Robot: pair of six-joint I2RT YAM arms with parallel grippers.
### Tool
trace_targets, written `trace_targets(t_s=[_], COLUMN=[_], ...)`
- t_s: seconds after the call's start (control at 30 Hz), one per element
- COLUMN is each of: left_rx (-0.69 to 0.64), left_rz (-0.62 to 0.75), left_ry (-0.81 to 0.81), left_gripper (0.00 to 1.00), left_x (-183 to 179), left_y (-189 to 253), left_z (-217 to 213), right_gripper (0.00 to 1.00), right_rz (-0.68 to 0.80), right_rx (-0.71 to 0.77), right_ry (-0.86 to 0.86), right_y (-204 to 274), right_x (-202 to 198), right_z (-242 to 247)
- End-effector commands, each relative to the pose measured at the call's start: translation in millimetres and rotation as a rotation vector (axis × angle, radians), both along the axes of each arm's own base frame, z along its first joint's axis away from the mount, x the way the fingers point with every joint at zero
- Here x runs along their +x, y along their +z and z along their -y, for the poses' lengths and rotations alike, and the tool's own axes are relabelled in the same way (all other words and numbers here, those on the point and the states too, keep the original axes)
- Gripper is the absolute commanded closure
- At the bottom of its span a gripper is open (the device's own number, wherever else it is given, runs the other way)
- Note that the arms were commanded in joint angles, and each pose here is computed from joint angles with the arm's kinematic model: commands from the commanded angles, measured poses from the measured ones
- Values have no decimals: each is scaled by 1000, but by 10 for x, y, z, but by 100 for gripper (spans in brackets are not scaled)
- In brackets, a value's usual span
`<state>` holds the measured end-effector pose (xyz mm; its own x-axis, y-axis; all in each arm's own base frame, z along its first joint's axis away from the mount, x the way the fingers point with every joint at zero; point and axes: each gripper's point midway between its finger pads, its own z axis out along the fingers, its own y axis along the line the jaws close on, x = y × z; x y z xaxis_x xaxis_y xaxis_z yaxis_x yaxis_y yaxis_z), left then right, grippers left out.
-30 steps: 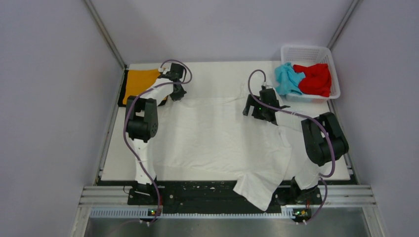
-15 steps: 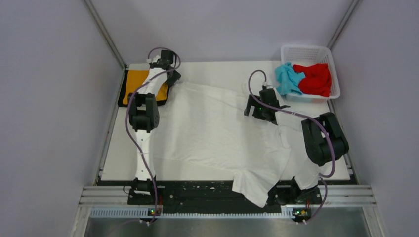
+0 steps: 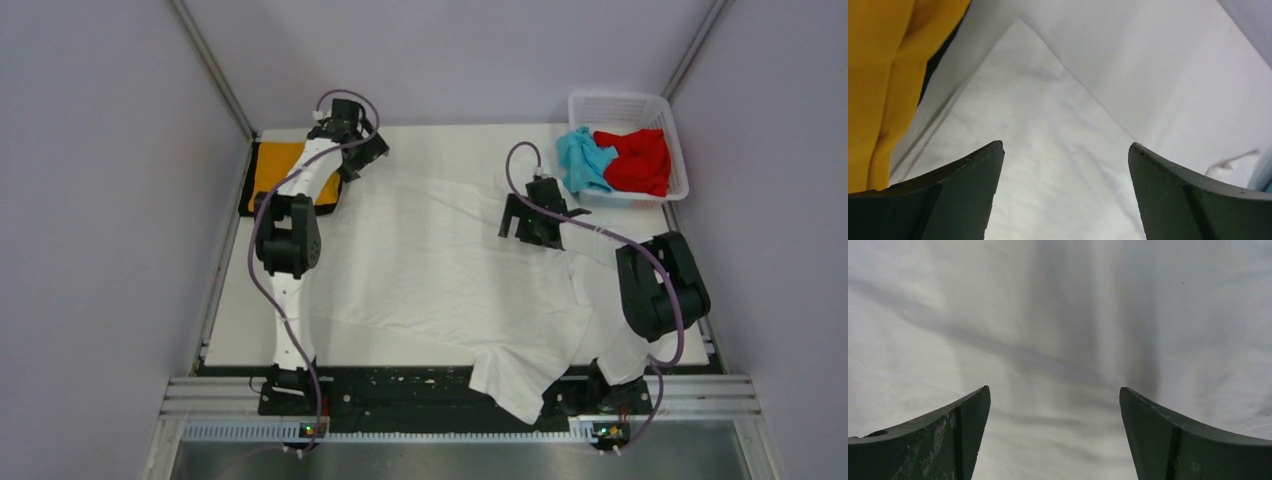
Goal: Fold and stack the t-shirts
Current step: Flatten out the tshirt
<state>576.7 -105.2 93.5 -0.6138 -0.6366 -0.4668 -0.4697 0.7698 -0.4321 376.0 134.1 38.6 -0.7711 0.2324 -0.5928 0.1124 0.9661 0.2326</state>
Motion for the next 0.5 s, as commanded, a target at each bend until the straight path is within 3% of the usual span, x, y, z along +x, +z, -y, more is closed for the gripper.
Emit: trace_targets(t_s=[0.0,0.13,0.3,0.47], left_rx=[68,128,186,155], left_rz=[146,108,-67,-180], left_ry=[-122,-192,-253,-298], left_gripper=[1,1,1,1], left_x=[-236,-547,-825,-924], left_y=[767,641,161,-193], left_z=[137,216,162,237], right_gripper=[1,1,1,1], right_rz=[121,141,86,26], right_rx=[-14,-67,-118,-141], right_ry=[-17,-64,-104,-94], right_y=[520,603,421,151], right_x=[290,476,715,930], right_z=[5,119,308,380])
